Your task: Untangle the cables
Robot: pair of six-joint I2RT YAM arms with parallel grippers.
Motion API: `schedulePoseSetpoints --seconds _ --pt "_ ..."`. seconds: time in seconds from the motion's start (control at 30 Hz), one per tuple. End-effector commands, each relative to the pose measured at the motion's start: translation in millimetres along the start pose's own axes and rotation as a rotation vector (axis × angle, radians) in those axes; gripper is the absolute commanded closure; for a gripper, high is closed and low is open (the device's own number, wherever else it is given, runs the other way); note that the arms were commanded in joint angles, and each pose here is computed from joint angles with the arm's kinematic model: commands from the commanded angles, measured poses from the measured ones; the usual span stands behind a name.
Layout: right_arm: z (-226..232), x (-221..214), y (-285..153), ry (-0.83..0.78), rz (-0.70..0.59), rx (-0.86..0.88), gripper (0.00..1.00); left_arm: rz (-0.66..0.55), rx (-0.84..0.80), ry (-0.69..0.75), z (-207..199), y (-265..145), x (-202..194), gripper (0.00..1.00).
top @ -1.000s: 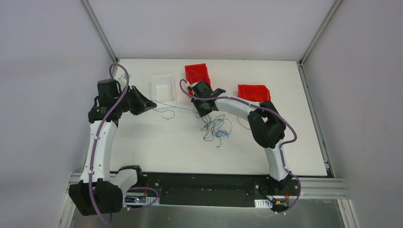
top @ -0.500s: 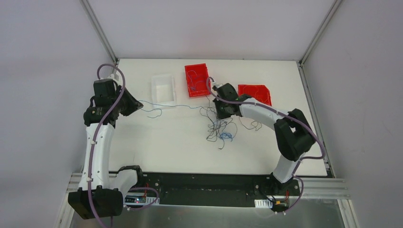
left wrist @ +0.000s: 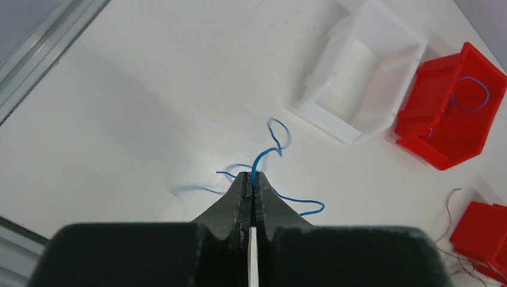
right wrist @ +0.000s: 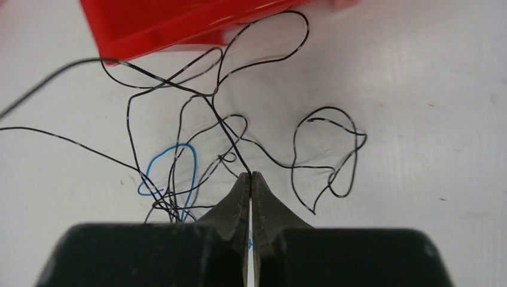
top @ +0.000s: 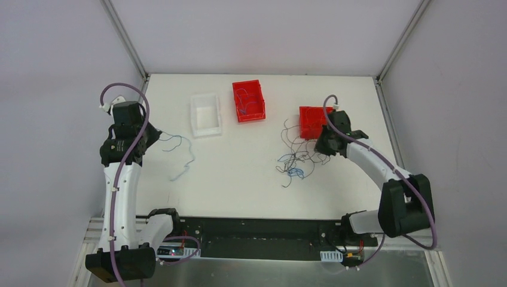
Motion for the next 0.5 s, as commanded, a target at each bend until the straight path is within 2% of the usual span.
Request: schedulePoseSetpoints --seconds 0.0,0.1,0.27,0.37,0.4,0.43,0.47 --pt "-24.4 14.8 -25.8 0.201 -0.150 -0.056 1.00 -0.061 0.171 -0.062 12.6 -9.0 5.7 1.00" --pt "-30.0 15.2 -35.1 0.219 -0.182 -0.016 1.00 -0.036 0.104 -0.052 7.0 -8.7 5.5 1.00" --pt "-23.5 11.7 -40.7 0.209 -0.141 0.075 1.00 0.033 -0.174 -0.001 -14.0 -5.6 1.8 1.00" --pt "-19.4 10.6 -41.0 0.198 -0.113 0.121 0.99 0.030 -0.257 0.028 -19.3 -8.8 4.2 1.00" --pt "-18.0 10.4 -41.7 0.192 -0.105 0.137 0.90 0.022 -0.279 0.036 -20.9 -11.8 7.2 1.00" --pt "-16.3 9.7 -42.3 0.181 -0.095 0.163 0.75 0.009 -0.296 0.042 -22.2 -16.0 11.3 1.00" --pt "-15.0 9.3 -43.2 0.172 -0.090 0.190 0.56 -0.003 -0.312 0.047 -23.4 -20.0 14.9 1.00"
Point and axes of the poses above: each gripper's point midway between its finger pads, its own y axis out along the fingers, its own z axis along the line the jaws close on, x = y × z, the point moved 10 cm from there along -y, back along the fingers, and after that the axes turned 14 degrees about y, right-handed, at the moved point
